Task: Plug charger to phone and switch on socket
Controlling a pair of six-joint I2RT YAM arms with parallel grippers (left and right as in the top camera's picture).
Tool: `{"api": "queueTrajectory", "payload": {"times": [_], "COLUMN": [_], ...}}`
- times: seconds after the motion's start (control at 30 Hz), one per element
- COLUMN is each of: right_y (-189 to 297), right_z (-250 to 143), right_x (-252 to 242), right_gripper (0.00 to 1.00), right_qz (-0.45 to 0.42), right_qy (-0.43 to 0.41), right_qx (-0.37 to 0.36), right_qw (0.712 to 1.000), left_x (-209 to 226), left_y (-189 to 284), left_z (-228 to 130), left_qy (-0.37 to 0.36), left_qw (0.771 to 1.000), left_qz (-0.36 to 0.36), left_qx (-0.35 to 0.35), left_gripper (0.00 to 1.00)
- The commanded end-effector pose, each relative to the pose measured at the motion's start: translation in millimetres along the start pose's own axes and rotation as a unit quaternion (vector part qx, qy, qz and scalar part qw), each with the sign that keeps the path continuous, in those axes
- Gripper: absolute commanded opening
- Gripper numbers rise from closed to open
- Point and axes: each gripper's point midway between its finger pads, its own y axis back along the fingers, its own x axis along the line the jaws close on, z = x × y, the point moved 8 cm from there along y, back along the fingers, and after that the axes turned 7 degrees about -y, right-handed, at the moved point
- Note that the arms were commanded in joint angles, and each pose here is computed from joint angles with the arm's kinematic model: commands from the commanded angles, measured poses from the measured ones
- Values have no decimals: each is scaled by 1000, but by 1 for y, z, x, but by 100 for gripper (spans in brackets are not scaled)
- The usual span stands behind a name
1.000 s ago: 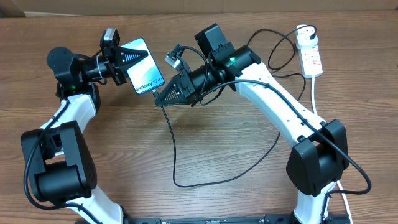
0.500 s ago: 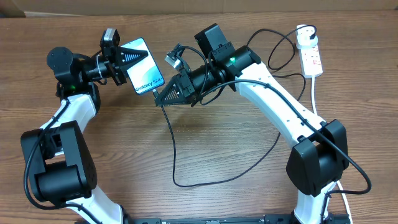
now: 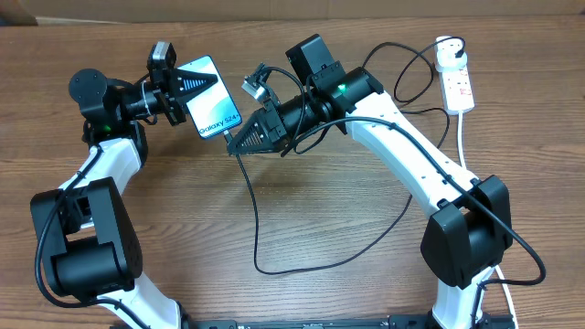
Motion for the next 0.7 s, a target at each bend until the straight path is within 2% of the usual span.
{"api": "queueTrajectory", "payload": {"times": [0.0,0.67], "right_y": [-2,-3], "right_z": [-3,-5], "right_x": [6,4], "right_gripper": [4,4], "right_qz": [20,12], "right_qy": [8,-2], "right_qx": [11,12], "right_qw": [1000,1000], "left_x": [-9,-9], "left_y": [2,2], "left_z": [2,2], "left_qy": [-25,-26], "left_qw": [1000,1000], "left_qz": [-2,-2], "left_qx": [-8,-8], "left_gripper": [4,4]}}
